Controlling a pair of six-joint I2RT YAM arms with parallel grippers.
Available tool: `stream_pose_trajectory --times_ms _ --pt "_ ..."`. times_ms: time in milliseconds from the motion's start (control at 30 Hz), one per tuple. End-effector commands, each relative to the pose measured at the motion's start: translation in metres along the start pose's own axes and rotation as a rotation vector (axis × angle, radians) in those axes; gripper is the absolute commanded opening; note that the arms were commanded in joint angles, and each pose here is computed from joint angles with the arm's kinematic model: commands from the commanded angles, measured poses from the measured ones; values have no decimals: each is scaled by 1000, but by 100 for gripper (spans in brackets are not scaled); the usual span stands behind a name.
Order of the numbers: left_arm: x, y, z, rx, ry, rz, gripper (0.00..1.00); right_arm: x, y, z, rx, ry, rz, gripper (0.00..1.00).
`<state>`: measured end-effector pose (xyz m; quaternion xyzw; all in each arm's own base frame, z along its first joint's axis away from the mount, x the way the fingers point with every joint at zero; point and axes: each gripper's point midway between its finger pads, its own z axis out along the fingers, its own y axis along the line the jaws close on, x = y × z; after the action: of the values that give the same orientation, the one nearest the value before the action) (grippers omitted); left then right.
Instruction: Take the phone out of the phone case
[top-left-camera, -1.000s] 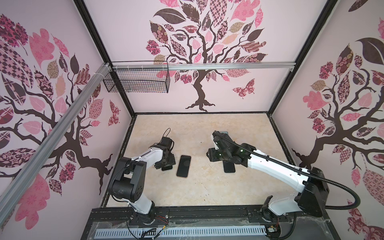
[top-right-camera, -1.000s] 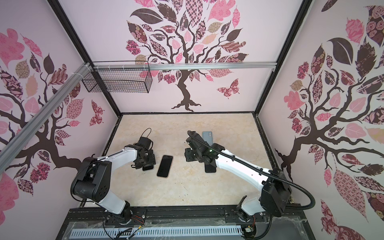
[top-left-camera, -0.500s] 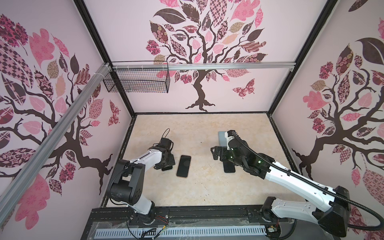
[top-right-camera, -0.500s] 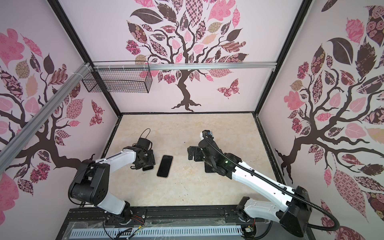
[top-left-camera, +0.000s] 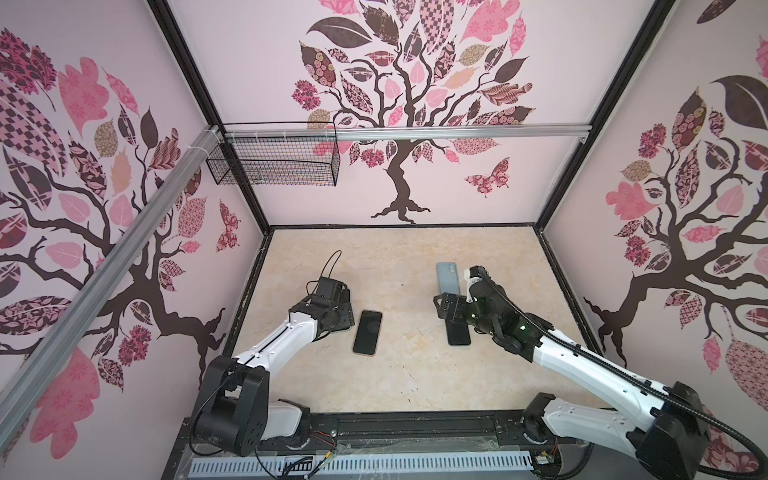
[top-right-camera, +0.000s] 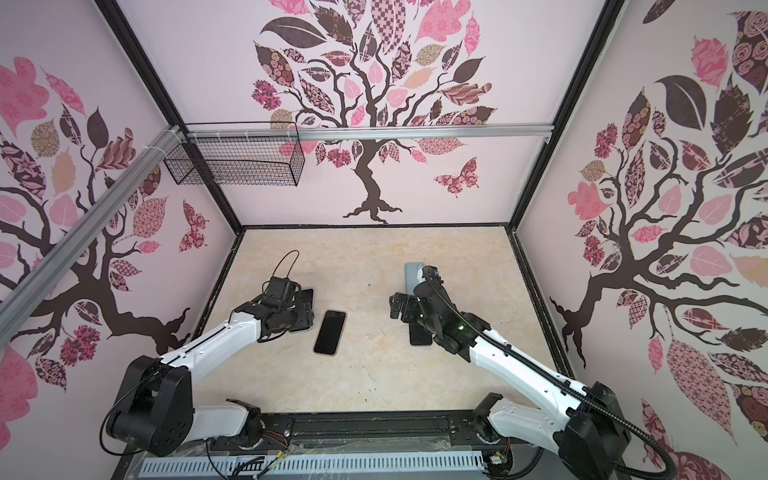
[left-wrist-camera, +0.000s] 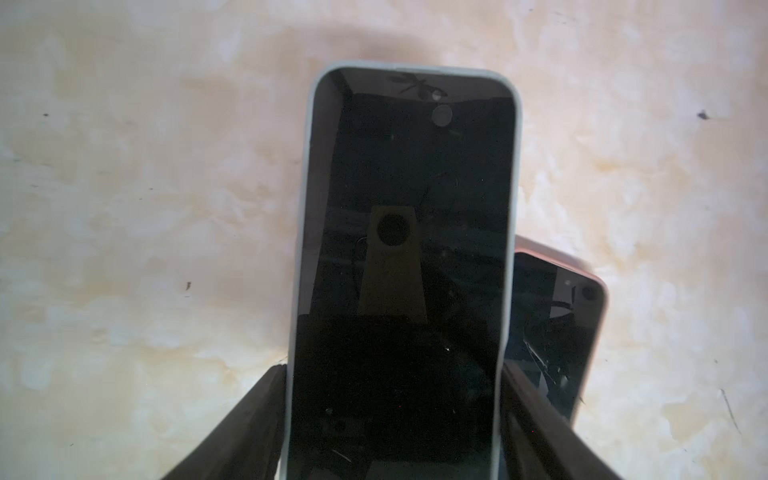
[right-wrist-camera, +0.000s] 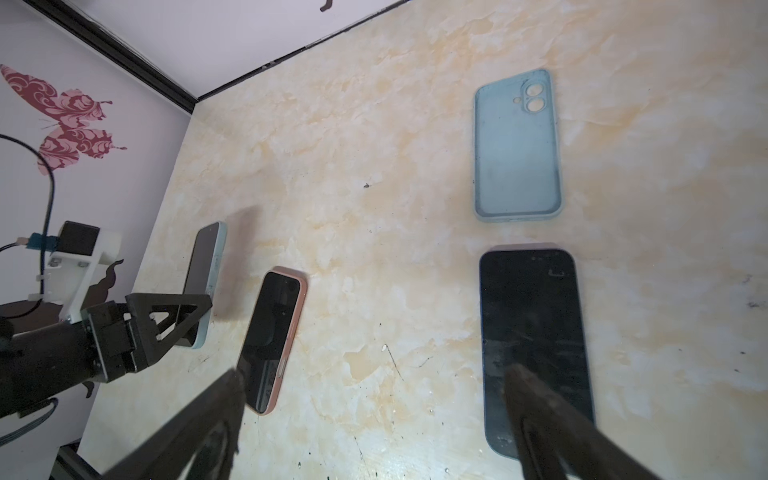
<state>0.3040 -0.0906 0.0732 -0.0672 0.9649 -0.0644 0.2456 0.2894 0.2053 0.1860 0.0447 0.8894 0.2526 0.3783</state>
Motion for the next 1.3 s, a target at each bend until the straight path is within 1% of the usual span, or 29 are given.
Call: stream_pose_trajectory --times_ms 0,100,200,267,333,400,533,700,767,867,933,1033,1100,1167,1267 --pt "-5 -16 0 71 -33 29 45 1 12 5 -36 65 22 100" --pt "-1 -30 2 129 -24 57 44 7 16 11 -57 89 24 100" --pt "1 -53 -2 228 -31 95 43 9 15 16 -75 127 58 99" --pt "3 -66 -3 289 -31 107 43 12 16 21 -145 187 144 98" --pt "5 -77 -4 337 -29 119 43 14 20 27 -245 239 242 97" --pt "8 -86 -3 369 -15 131 42 17 25 33 -317 274 303 94" --pt "16 -93 3 388 18 142 41 27 31 49 -336 357 329 92" --pt "28 -94 14 354 62 162 42 47 27 66 -306 457 344 91" --pt "29 -91 15 322 55 172 47 53 25 68 -289 460 328 91" --pt "28 -94 14 269 37 205 55 57 13 70 -198 430 264 91" --pt "26 -98 12 239 17 204 56 61 3 73 -130 414 190 88" --pt "21 -98 7 244 -25 127 57 68 1 79 -32 412 35 89" --pt "14 -94 -1 238 -71 80 59 73 10 84 -11 415 -41 90" --pt "9 -88 -9 232 -110 51 61 81 19 90 -13 434 -75 93" --pt "4 -75 -21 242 -149 -1 65 89 30 102 -7 462 -117 99"
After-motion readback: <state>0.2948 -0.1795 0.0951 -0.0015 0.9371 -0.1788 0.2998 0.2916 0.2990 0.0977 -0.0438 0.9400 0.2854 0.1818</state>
